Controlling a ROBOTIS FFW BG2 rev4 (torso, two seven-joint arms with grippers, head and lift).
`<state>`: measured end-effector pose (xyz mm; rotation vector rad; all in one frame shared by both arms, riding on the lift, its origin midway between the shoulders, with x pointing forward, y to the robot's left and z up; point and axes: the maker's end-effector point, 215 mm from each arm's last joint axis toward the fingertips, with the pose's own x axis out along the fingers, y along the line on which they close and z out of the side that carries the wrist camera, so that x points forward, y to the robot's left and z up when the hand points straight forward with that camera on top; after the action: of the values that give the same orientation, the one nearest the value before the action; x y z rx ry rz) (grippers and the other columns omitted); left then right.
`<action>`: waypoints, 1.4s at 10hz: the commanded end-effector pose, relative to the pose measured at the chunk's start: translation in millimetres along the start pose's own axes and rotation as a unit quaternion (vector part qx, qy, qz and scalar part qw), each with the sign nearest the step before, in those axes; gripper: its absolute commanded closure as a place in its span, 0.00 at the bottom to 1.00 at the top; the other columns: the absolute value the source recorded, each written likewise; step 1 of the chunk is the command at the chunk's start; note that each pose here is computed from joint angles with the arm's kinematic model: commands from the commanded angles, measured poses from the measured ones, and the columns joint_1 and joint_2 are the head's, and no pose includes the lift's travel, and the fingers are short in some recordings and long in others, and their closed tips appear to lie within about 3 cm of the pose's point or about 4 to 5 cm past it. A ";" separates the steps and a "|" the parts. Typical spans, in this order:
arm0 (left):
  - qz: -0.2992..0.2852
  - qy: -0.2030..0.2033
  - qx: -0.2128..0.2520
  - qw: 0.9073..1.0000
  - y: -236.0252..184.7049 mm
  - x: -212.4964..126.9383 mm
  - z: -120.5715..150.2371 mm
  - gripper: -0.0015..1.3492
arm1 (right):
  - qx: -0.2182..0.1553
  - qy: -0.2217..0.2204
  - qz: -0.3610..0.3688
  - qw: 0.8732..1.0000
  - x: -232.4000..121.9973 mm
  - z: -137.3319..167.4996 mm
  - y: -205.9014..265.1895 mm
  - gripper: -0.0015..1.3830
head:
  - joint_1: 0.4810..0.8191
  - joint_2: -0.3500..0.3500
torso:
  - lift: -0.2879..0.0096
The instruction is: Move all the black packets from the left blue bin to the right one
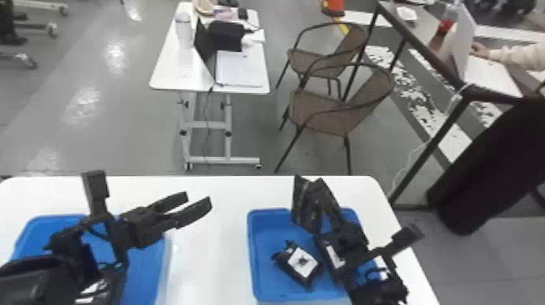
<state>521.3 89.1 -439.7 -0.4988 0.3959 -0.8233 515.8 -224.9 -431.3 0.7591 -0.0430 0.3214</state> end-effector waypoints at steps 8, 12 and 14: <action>0.220 0.123 -0.011 0.968 114.1 -194.3 -29.3 0.16 | -0.015 -0.027 -0.093 0.995 -32.1 25.9 -41.8 0.30 | 0.63 0.48 | 0.97; 0.281 0.219 -0.091 0.930 119.7 -221.6 -89.8 0.16 | -0.006 -0.031 -0.088 0.996 -29.7 26.4 -37.0 0.34 | 0.63 0.52 | 0.97; 0.305 0.246 -0.093 0.915 128.8 -239.6 -99.6 0.16 | -0.005 -0.031 -0.088 0.996 -29.6 26.0 -37.3 0.34 | 0.63 0.55 | 0.97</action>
<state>401.9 316.7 -555.9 -0.3127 1.0267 -0.3020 500.6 -280.5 -441.6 0.7439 -0.0334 0.1331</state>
